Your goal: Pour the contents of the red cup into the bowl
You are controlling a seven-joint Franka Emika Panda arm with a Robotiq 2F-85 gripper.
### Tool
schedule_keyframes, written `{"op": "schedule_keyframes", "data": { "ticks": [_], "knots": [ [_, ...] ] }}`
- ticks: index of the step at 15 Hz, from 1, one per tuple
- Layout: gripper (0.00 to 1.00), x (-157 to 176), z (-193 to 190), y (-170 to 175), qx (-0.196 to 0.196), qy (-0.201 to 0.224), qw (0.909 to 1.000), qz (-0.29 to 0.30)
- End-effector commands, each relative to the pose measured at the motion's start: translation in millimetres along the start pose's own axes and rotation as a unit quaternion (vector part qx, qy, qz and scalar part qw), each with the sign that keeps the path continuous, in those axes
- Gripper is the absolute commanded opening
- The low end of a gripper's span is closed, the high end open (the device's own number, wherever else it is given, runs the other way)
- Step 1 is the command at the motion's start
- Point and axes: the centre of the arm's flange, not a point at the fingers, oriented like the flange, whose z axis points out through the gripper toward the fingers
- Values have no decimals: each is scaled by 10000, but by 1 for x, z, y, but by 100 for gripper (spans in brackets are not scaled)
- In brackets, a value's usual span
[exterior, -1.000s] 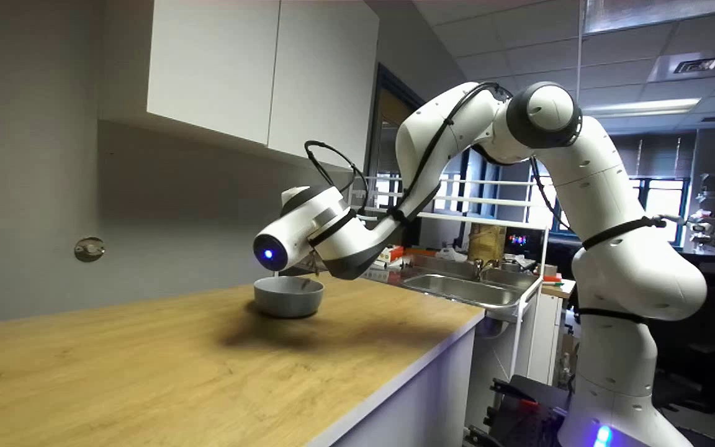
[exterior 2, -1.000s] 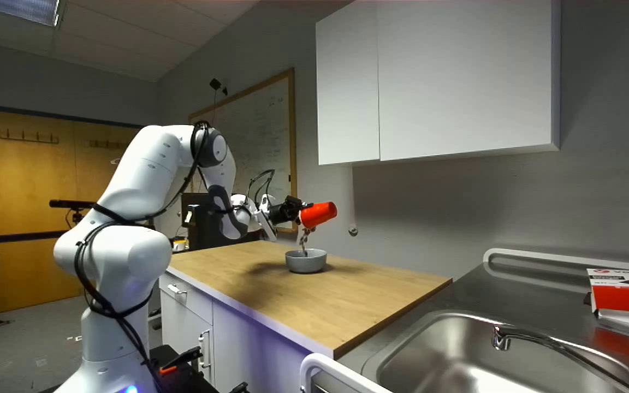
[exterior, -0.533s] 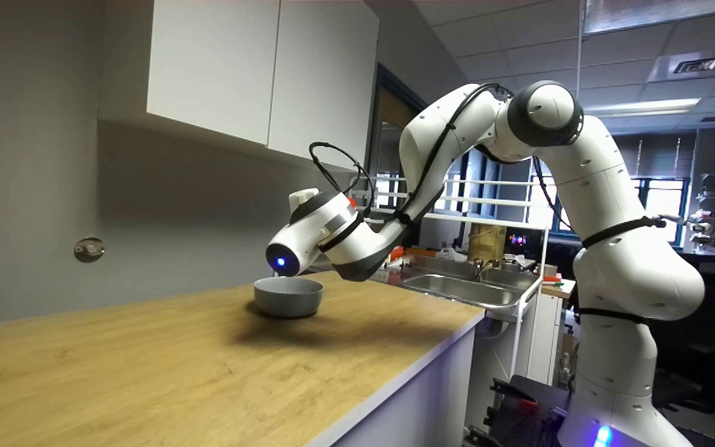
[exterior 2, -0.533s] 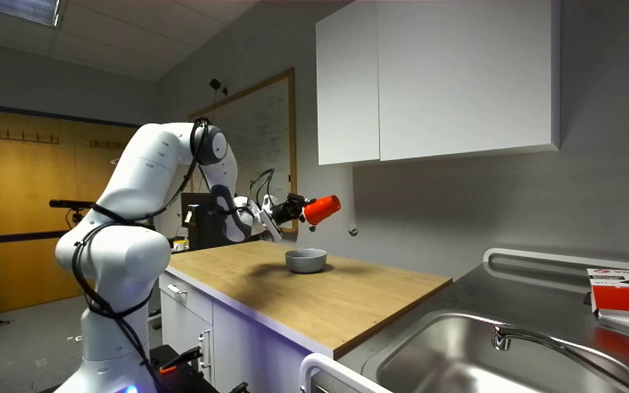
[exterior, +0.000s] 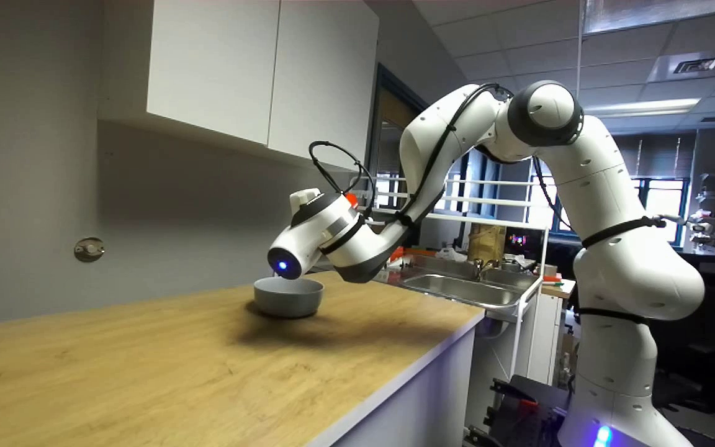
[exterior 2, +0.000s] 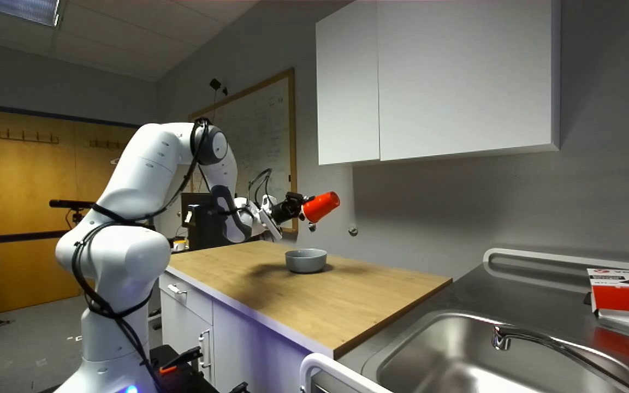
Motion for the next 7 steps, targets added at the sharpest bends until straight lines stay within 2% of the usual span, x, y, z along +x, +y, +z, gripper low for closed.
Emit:
{"op": "schedule_keyframes", "data": {
  "ticks": [1, 7],
  "knots": [
    [0, -2, 3, 10, -98, 86, 9999, 53],
    [0, -3, 3, 11, -100, 12, 9999, -25]
  ]
}}
